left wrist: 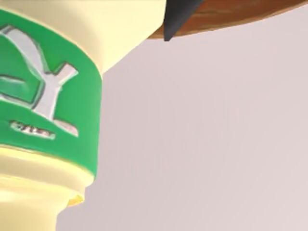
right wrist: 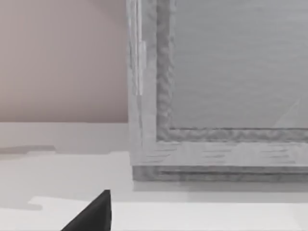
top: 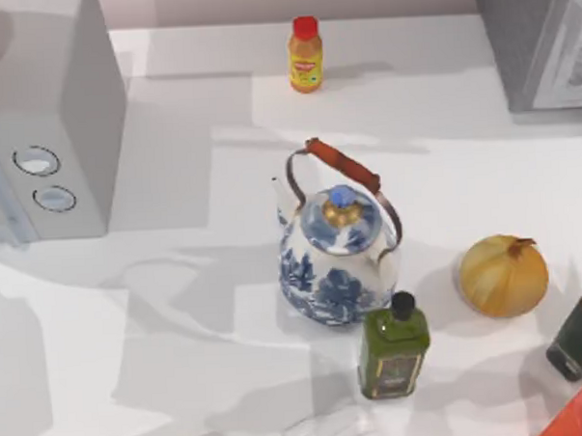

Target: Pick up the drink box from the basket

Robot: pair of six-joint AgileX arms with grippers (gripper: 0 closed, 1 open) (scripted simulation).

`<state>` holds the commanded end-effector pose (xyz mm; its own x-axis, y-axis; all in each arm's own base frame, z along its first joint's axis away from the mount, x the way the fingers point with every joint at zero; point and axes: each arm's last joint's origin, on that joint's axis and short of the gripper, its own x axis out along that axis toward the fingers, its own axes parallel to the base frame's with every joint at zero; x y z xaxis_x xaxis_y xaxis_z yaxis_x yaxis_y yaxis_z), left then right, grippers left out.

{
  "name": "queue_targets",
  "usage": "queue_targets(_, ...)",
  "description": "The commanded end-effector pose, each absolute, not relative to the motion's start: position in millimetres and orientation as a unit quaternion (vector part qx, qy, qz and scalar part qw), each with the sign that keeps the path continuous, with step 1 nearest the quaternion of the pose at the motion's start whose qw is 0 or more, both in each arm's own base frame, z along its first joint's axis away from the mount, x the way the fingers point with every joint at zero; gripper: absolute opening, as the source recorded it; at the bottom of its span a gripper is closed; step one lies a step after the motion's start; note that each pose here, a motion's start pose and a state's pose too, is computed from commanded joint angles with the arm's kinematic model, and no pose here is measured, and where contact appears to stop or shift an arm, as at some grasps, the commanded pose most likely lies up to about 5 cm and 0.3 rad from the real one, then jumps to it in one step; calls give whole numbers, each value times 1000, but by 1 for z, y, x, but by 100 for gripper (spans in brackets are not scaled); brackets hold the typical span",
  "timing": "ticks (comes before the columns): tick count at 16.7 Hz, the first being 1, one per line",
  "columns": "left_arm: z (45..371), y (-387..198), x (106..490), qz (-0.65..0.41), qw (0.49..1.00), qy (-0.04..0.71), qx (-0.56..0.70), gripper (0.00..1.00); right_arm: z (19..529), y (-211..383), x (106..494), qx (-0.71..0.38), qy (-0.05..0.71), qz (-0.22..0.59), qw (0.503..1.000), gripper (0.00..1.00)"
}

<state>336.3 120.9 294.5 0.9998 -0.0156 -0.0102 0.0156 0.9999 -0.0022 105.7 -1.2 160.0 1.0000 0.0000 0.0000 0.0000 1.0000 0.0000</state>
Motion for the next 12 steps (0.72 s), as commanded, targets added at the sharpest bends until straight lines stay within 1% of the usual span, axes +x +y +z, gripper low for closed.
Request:
queue_targets(4,295,121,336,-8,1000,5,-1,0,160,-1,106,0,0,0,1000,100)
queue_targets(5,303,122,334,-6,1000,-5,4,0,160,-1,106,0,0,0,1000,100)
queue_targets(7,308,122,334,-7,1000,-9,6,0,160,-1,106,0,0,0,1000,100)
queue_targets(9,330,120,332,-13,999,-29,15,0,160,-1,106,0,0,0,1000,100)
queue_targets(12,385,113,321,-25,996,-82,40,0,160,-1,106,0,0,0,1000,100)
